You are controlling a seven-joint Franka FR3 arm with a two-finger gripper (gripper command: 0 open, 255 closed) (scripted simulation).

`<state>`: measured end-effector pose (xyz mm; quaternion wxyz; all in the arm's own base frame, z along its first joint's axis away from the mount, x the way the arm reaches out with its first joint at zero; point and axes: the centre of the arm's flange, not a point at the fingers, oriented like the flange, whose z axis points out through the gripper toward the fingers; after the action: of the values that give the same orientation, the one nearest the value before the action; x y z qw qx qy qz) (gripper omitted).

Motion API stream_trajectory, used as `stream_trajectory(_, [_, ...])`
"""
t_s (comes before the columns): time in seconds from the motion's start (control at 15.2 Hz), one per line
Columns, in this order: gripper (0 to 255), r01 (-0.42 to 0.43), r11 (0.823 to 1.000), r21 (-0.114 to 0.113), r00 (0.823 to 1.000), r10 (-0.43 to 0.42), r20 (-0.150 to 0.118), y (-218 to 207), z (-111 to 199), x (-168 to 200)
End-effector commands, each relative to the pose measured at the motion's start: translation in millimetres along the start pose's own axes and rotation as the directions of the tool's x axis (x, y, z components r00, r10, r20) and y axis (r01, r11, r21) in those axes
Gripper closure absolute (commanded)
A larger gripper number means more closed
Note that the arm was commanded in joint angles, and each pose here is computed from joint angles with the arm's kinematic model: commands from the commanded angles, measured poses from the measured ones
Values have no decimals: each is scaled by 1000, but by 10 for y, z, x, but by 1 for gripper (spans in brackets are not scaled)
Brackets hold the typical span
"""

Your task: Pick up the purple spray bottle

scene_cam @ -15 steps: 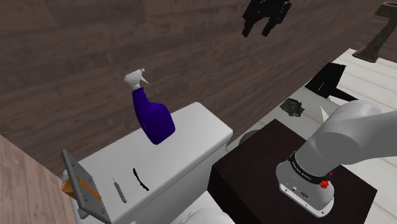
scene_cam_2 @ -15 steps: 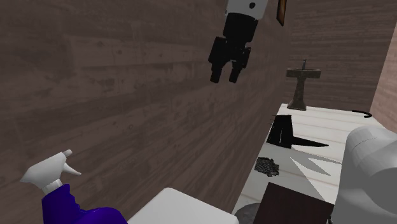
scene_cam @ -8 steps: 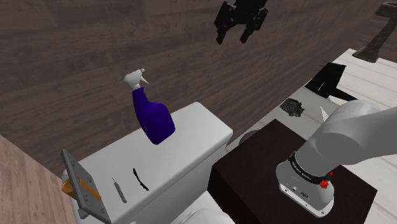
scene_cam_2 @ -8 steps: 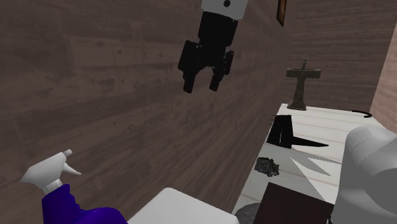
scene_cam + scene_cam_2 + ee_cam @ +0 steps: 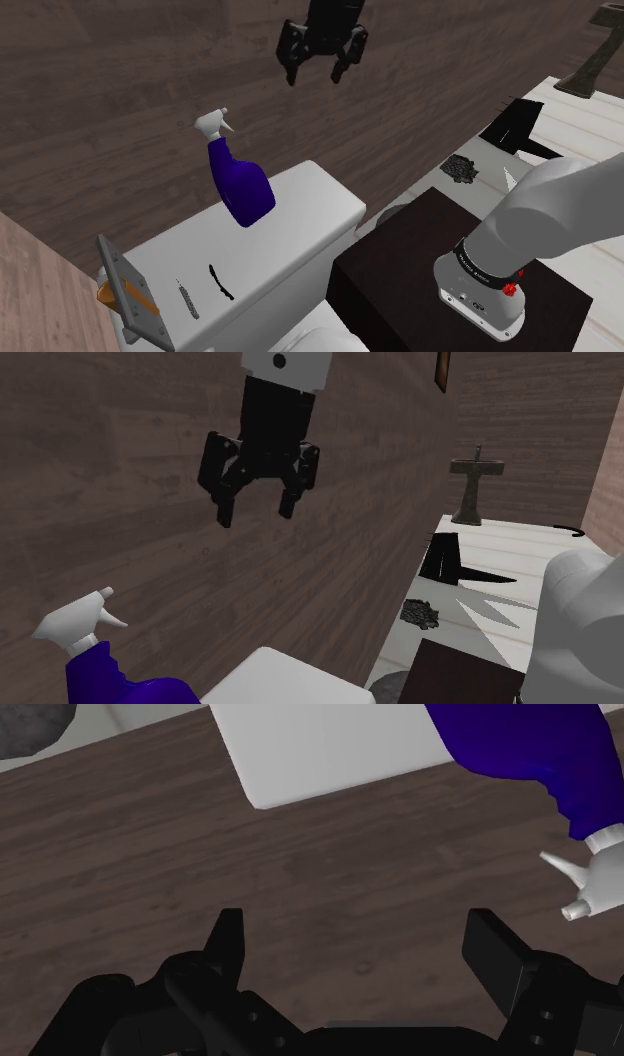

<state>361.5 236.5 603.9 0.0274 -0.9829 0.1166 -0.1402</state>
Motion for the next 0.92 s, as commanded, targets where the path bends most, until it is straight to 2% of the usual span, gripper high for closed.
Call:
stream_trajectory(0.0, [0,-14,1000,-4,1000,14,-8,-262,75,-28])
stream_trajectory(0.86, [0,-92,995,-38,994,90,-61,-1970,551,-31])
